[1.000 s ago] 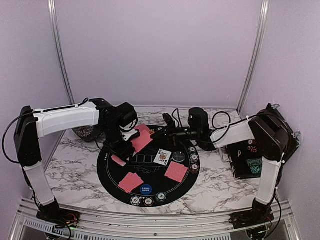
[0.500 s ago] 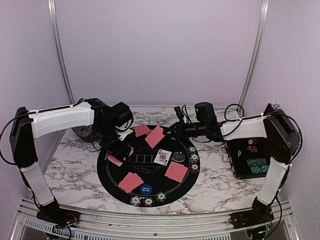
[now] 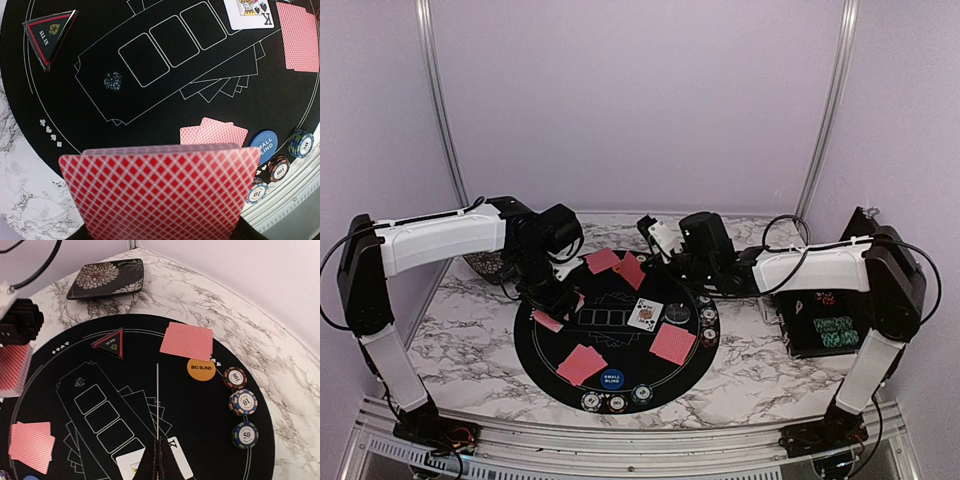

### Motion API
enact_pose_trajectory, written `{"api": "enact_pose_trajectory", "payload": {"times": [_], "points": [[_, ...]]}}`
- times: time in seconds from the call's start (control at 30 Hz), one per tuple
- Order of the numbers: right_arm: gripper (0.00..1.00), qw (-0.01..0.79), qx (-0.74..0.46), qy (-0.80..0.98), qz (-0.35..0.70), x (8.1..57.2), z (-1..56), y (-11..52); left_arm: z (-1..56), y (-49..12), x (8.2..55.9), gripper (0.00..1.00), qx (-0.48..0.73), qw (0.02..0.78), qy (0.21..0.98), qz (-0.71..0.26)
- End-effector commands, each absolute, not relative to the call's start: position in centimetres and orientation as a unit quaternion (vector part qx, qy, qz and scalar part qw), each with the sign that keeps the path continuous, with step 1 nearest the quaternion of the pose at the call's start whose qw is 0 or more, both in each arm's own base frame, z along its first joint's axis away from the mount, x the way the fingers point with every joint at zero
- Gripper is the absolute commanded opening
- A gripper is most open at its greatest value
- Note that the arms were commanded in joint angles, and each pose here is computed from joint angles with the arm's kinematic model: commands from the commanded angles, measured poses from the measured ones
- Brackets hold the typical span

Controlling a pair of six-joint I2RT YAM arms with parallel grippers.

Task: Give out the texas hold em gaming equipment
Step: Flop the poker card in the community card area.

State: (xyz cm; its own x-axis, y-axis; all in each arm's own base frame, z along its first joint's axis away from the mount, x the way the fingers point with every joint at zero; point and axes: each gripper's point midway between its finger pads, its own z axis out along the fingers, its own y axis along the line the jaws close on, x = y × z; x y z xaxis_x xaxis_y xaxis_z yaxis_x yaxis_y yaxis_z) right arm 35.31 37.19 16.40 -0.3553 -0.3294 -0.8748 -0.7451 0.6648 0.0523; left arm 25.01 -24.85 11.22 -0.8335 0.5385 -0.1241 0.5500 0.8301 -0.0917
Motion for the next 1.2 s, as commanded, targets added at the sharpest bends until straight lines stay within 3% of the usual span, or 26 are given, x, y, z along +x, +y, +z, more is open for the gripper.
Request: {"api": "enact_pose_trajectory", "payload": {"times": [0.0,0.23,0.73,1.17], "points": [[0.0,0.507,-0.395,0.76,0.094,36.9,16.1,37.4,12.3,-24.5,25.0,0.57,0.281,0.062,0.955,-0.068],[0.0,0.519,-0.414,0.744,0.08,36.4,15.3,39.2,12.3,-24.4,25.0,0.57,0.281,0.063,0.955,-0.068],[0.0,0.48,-0.349,0.771,0.232,33.8,14.3,41.4,12.0,-24.4,24.9,0.57,0.281,0.059,0.955,-0.069],[0.0,0.521,-0.424,0.725,0.154,34.3,14.3,40.5,11.9,-24.3,24.9,0.57,0.281,0.057,0.956,-0.069]]}}
